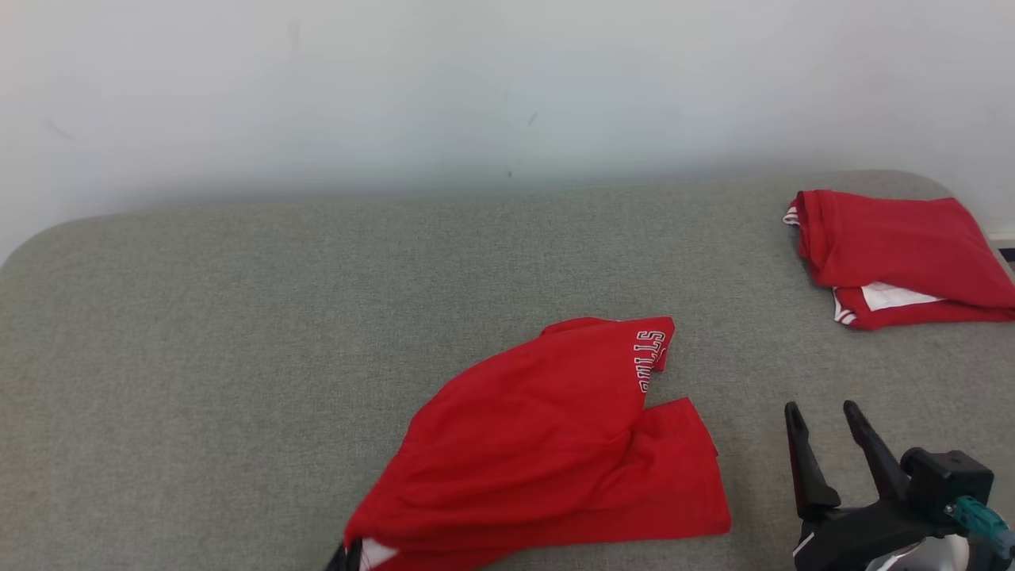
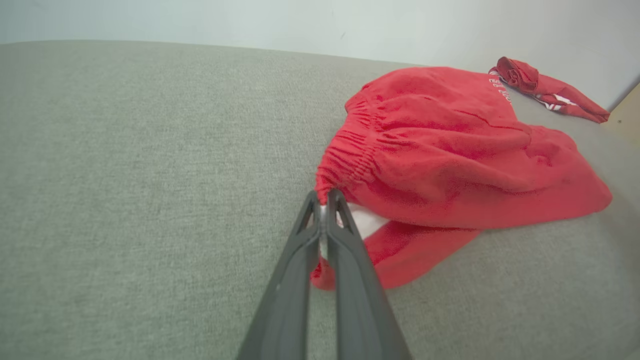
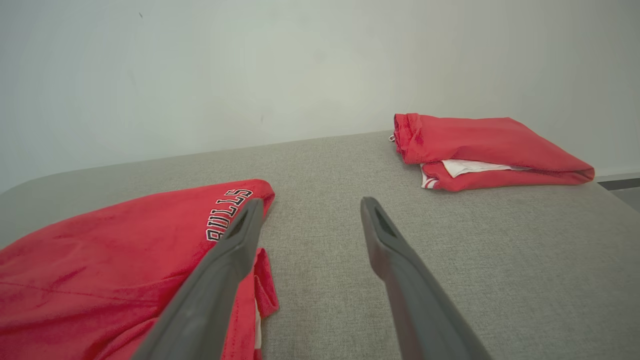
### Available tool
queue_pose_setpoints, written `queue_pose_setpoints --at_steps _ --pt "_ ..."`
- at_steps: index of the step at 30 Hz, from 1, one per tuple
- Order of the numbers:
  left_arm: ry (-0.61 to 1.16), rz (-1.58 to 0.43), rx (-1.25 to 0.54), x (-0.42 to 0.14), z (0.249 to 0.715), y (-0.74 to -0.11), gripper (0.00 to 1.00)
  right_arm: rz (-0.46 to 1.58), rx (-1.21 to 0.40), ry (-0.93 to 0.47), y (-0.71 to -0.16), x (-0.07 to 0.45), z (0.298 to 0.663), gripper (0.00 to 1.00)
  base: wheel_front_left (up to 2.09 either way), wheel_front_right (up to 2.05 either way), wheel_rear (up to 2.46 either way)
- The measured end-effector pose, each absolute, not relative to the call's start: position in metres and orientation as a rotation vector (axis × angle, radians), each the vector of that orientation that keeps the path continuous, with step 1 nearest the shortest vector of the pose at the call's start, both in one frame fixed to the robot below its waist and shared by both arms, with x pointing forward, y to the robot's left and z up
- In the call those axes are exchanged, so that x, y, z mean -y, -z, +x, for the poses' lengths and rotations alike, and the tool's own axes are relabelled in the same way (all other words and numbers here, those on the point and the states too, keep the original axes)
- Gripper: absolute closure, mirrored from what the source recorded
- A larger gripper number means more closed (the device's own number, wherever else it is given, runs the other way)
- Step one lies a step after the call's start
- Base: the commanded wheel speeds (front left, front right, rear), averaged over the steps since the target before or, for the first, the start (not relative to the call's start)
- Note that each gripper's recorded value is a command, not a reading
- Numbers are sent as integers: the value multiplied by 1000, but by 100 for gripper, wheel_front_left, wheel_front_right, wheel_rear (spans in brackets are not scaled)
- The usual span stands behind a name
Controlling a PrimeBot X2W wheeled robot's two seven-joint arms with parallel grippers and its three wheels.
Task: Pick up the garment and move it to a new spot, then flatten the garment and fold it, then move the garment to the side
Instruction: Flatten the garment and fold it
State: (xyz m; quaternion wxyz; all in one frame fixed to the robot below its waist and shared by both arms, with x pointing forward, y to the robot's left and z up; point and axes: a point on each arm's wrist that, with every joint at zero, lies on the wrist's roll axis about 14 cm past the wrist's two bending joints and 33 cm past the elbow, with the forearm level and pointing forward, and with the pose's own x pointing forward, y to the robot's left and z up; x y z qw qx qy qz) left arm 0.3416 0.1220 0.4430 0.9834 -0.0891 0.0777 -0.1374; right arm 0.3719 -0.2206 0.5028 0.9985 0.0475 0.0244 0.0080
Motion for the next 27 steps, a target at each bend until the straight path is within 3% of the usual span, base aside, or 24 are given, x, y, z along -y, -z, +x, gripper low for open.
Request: queue_pose_setpoints --at_steps 7,8,9,18,27 --pt "232 -215 -265 -130 315 -413 99 92 -122 -32 -485 216 372 0 0 0 0" --pt "227 -217 -271 -131 313 -411 53 92 -134 -37 -482 215 371 0 0 0 0" --pt "227 -213 -269 -130 312 -411 0 93 -139 -38 -480 214 370 0 0 0 0" --pt "106 -203 -33 -162 330 -474 0 91 -138 -71 -482 204 372 0 0 0 0" --pt "-48 -124 74 -200 327 -503 0 57 -264 -168 -458 177 370 0 0 0 0"
